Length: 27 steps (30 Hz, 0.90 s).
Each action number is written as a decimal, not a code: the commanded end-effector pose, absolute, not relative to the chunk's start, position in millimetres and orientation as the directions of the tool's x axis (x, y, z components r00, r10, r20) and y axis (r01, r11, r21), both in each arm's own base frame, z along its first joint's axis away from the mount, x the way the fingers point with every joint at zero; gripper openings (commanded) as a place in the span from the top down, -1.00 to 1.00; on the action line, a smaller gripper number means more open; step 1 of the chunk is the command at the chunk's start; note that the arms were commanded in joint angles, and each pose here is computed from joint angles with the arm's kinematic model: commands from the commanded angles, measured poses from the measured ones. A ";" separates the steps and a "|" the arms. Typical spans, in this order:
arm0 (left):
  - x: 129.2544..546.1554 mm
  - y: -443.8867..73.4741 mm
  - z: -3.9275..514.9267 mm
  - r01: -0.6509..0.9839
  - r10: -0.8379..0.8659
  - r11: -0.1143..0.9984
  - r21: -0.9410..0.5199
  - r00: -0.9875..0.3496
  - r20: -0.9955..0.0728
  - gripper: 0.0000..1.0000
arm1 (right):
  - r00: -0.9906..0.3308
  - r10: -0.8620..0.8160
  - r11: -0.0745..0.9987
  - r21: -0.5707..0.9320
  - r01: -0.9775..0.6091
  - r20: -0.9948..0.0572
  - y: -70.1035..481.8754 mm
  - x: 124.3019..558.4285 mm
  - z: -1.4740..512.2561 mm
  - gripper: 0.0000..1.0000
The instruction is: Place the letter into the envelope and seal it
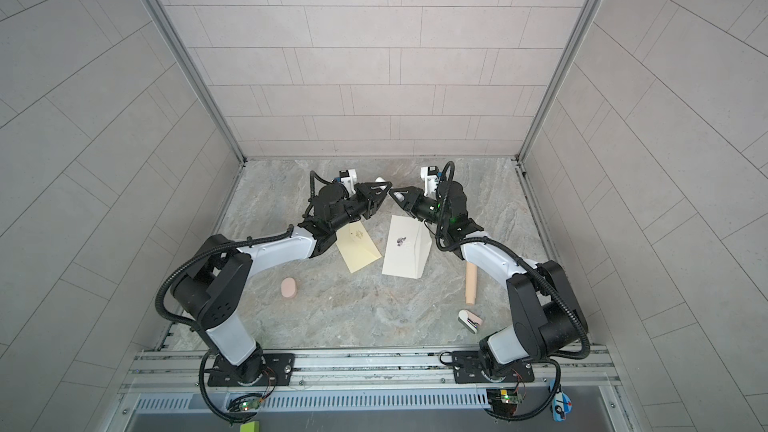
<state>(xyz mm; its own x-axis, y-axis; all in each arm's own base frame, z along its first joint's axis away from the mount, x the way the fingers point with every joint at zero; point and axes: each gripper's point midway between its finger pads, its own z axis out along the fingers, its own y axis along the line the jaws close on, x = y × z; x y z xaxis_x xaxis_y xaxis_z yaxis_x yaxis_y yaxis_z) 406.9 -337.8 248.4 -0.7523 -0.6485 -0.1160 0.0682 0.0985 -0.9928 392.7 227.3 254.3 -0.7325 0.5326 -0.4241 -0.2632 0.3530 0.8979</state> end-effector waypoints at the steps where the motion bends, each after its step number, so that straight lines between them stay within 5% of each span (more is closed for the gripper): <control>1: 403.7 -343.3 249.4 0.091 -0.643 0.088 -0.992 -0.756 -0.127 1.00 | -0.688 0.572 0.343 0.892 -0.294 -0.447 224.5 398.8 273.7 0.53; 6: 401.9 -340.9 244.5 0.087 -0.645 0.114 -0.990 -0.752 -0.140 0.93 | -0.655 0.573 0.476 0.850 -0.223 -0.493 207.8 399.2 260.3 0.87; 9: 403.0 -325.3 237.4 0.079 -0.657 0.177 -0.981 -0.733 -0.178 0.29 | -0.669 0.515 0.610 0.778 -0.153 -0.536 194.4 393.1 246.8 0.99; 12: 405.8 -297.2 217.3 0.033 -0.660 0.300 -0.953 -0.714 -0.233 -0.06 | -0.732 0.401 0.764 0.642 -0.064 -0.551 176.5 382.6 229.5 1.00; 18: 388.1 -260.3 161.1 -0.049 -0.455 0.710 -0.702 -0.794 -0.404 -0.11 | -0.940 0.084 0.943 0.332 -0.032 -0.329 151.8 341.7 189.7 1.00; 27: 368.9 -278.7 117.9 0.027 -0.230 0.834 -0.551 -0.890 -0.393 -0.11 | -0.986 -0.096 0.985 0.128 -0.114 -0.134 154.1 326.6 139.5 1.00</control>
